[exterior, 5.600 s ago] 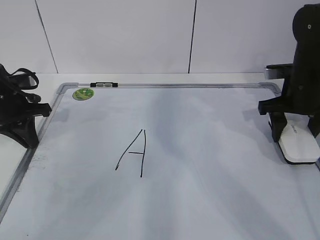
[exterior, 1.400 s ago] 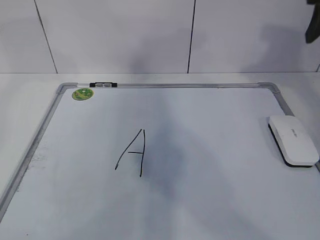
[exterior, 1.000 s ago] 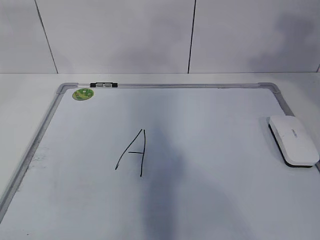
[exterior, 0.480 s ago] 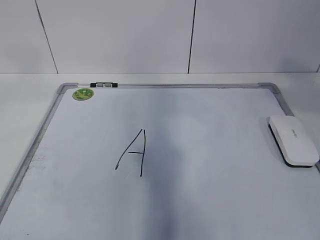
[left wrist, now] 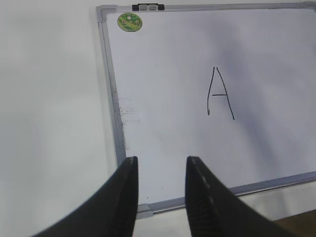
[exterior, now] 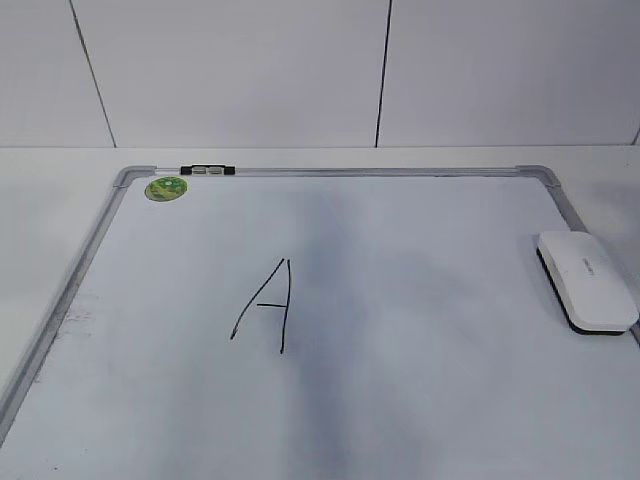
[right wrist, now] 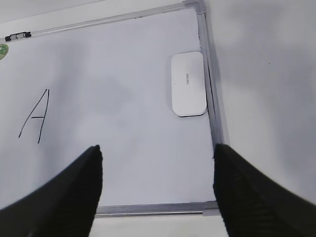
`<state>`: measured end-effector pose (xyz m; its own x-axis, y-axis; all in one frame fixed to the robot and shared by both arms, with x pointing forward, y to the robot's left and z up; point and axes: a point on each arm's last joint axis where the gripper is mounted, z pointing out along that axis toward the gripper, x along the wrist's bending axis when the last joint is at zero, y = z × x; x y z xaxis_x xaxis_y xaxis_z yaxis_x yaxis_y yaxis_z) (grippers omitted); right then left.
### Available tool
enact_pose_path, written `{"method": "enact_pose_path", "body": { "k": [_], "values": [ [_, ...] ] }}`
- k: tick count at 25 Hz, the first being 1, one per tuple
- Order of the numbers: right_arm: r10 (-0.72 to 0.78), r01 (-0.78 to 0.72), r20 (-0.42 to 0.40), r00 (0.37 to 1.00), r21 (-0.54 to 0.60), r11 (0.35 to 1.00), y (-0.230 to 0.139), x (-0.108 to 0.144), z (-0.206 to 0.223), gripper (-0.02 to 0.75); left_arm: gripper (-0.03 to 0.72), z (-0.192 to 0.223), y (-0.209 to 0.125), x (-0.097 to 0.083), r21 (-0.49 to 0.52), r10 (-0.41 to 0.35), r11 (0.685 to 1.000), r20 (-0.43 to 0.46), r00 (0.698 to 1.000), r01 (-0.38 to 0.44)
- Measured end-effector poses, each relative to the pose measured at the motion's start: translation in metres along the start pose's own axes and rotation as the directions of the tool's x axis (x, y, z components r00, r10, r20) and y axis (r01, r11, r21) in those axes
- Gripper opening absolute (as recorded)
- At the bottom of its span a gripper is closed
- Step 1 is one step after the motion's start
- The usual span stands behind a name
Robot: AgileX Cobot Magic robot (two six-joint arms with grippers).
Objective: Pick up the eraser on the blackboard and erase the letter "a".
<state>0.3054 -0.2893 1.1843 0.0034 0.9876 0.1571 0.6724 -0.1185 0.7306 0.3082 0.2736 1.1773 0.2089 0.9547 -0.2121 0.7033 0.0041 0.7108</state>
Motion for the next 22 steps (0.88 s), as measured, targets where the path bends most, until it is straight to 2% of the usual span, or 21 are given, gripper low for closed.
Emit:
{"method": "enact_pose_path", "body": {
  "k": [13,22],
  "values": [
    [-0.061,0.058,-0.04,0.997,-0.076,0.995,-0.064,-0.012,-0.015,0.559,0.245,-0.019,-0.06,-0.001,-0.105,0.057,0.993,0.046,0.997,-0.052],
    [-0.068,0.067,-0.017,0.998,-0.047,0.997,-0.109,-0.024,0.007,0.559,0.245,0.011,-0.096,0.01,-0.053,0.038,0.998,0.032,0.999,-0.036]
  ]
}}
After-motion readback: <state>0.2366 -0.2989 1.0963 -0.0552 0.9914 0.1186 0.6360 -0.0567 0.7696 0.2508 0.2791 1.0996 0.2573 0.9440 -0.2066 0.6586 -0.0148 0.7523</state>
